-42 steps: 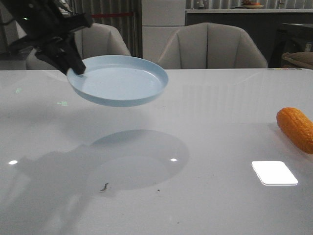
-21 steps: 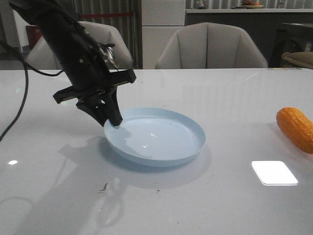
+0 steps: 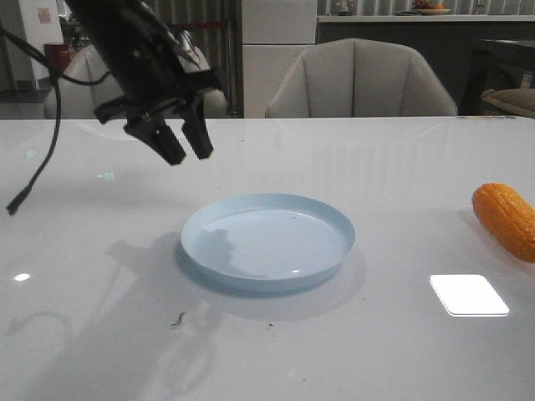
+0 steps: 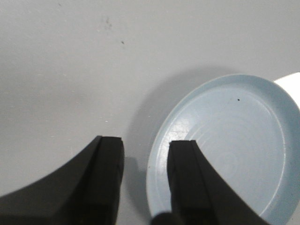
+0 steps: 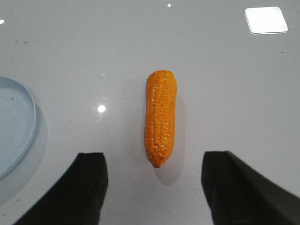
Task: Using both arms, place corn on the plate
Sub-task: 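Raise the left gripper away from the plate, then lower the right gripper around the orange corn cob and grasp it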
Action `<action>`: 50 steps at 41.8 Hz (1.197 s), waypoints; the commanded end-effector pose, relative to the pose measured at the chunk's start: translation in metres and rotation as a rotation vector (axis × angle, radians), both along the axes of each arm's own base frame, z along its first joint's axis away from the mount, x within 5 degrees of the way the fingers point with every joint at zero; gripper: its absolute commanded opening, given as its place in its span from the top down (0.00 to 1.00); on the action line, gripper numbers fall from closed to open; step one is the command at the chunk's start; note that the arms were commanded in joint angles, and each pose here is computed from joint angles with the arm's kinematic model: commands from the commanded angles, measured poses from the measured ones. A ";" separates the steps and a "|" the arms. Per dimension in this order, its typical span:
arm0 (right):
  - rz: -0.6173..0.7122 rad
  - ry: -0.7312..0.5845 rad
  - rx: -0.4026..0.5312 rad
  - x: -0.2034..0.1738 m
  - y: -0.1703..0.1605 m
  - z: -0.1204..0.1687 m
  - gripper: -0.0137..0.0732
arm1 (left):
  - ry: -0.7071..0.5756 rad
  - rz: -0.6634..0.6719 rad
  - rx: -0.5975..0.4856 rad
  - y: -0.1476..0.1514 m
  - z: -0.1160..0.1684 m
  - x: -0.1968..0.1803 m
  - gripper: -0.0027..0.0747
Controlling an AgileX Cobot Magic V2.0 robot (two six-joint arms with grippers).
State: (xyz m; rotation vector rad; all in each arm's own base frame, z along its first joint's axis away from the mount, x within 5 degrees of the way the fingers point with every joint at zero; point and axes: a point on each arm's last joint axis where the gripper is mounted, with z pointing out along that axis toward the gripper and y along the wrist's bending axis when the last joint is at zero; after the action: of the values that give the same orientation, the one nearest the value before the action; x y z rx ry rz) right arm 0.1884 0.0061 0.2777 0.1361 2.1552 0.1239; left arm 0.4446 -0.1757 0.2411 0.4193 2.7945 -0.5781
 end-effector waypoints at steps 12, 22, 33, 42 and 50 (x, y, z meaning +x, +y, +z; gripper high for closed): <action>-0.004 -0.114 -0.010 0.005 -0.001 0.019 0.22 | -0.620 0.133 -0.007 0.061 0.196 -0.034 0.65; -0.004 -0.114 -0.010 0.005 -0.001 0.019 0.22 | -0.809 0.209 0.173 0.099 0.233 -0.088 0.72; -0.003 -0.110 -0.010 0.005 -0.001 0.019 0.22 | -0.951 0.397 0.092 0.143 0.165 -0.167 0.77; 0.000 -0.050 -0.010 0.005 -0.001 0.018 0.22 | -0.995 0.417 0.085 0.155 0.116 -0.240 0.77; 0.007 0.068 -0.012 0.037 0.000 0.037 0.22 | -0.931 0.411 0.100 0.157 0.109 -0.267 0.77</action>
State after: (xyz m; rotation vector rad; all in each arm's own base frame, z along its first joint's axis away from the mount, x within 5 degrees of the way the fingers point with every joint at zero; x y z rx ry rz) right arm 0.2087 0.0074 0.2893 0.1381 2.2944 0.1214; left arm 0.1827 -0.0192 0.3329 0.0976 2.0158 -0.0715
